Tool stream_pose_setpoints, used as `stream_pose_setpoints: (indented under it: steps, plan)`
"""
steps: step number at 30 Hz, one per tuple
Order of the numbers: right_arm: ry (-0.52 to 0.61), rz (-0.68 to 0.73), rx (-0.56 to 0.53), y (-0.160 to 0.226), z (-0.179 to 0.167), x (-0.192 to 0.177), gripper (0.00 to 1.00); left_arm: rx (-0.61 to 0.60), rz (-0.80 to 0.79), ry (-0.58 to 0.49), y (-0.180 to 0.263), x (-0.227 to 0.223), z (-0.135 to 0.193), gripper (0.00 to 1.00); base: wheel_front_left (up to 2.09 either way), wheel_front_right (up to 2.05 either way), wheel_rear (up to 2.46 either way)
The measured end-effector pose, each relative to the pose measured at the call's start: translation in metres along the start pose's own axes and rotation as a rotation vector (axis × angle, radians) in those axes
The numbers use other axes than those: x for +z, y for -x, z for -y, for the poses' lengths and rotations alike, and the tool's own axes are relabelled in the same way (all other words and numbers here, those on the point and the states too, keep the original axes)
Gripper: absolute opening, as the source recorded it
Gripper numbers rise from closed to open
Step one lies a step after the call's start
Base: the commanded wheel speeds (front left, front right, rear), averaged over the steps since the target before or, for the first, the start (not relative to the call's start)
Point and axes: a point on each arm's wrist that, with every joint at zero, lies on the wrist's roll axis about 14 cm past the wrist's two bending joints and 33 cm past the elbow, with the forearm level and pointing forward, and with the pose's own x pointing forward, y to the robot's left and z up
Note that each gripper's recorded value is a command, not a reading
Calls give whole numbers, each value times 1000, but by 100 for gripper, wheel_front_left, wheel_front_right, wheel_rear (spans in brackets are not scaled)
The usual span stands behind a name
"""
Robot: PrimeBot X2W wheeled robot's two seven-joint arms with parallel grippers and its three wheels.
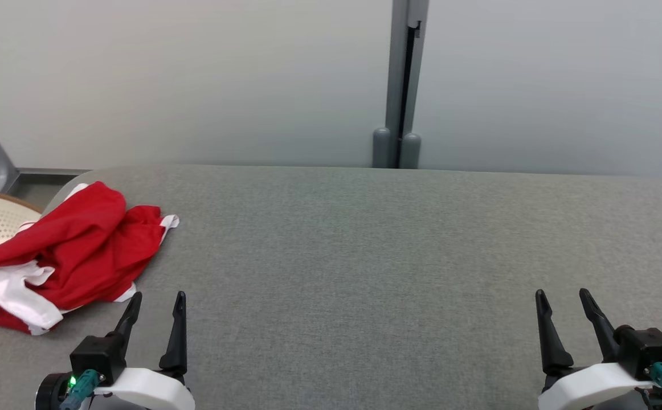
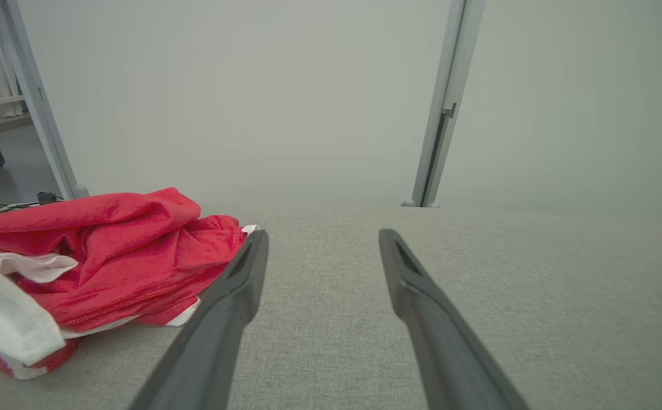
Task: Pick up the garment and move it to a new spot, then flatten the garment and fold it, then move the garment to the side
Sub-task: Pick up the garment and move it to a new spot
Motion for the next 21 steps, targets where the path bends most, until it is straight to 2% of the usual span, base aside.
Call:
stream_pose_setpoints:
  steps: [5, 7, 8, 18, 21]
  plan:
    - [16, 3, 98, -15, -31, 3, 100, 82, 17, 1, 12, 5, -26, 100, 0, 0, 0]
    - [25, 10, 176, -26, -57, 8, 100, 151, 26, -2, 24, 8, -49, 100, 0, 0, 0]
    - [25, 10, 176, -26, -57, 8, 100, 151, 26, -2, 24, 8, -49, 100, 0, 0, 0]
    - [32, 13, 437, -46, -148, 13, 100, 392, 49, 3, 85, 13, -119, 100, 0, 0, 0]
    - [29, 9, 474, -48, -162, 12, 100, 444, 48, 3, 97, 12, -131, 100, 0, 0, 0]
